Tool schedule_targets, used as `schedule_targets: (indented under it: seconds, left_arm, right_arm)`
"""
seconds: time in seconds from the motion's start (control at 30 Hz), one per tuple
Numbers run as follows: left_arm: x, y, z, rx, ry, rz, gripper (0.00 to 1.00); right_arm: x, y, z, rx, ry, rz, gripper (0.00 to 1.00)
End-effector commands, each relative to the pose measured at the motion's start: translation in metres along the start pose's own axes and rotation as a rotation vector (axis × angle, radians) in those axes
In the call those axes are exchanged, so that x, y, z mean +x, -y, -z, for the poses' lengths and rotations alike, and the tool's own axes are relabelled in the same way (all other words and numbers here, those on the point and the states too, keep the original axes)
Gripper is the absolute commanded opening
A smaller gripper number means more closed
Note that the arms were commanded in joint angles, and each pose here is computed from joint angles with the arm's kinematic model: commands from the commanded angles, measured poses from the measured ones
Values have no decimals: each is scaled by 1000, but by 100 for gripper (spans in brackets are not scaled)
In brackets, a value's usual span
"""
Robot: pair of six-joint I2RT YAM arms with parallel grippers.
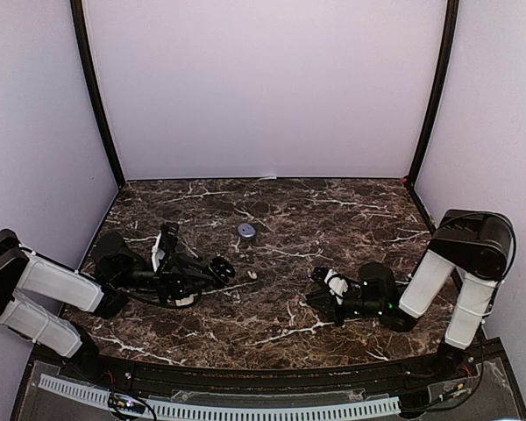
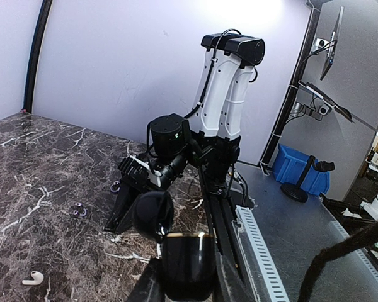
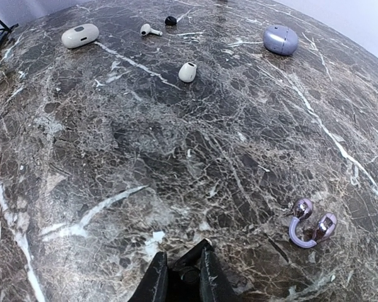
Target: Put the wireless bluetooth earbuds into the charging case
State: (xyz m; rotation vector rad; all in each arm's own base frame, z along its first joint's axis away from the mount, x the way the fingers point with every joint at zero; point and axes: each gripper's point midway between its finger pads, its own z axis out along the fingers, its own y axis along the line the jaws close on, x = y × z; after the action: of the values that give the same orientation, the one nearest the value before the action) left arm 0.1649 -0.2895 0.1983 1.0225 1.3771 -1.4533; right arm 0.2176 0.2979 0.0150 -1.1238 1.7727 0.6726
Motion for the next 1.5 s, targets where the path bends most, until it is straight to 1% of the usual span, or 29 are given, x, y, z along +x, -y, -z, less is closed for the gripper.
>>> schedule_targets:
  seconds: [0.0,1.13,1.37,1.47]
  left_arm:
    - [-11,5,-2,23,12,-45,23]
    - [-9,5,-2,22,7,-37,23]
    - [-6,4,-2,24,-1,-30,23]
    - [-6,4,-2,26,-1,-29,23]
  right_arm:
    - [11,-2,5,5,-47,-2,16]
    - [-19,-2,19,8,-5,42,11]
    - [-17,-3,19,0,-20,41,10]
    - [-28,-2,22,4,9,50,10]
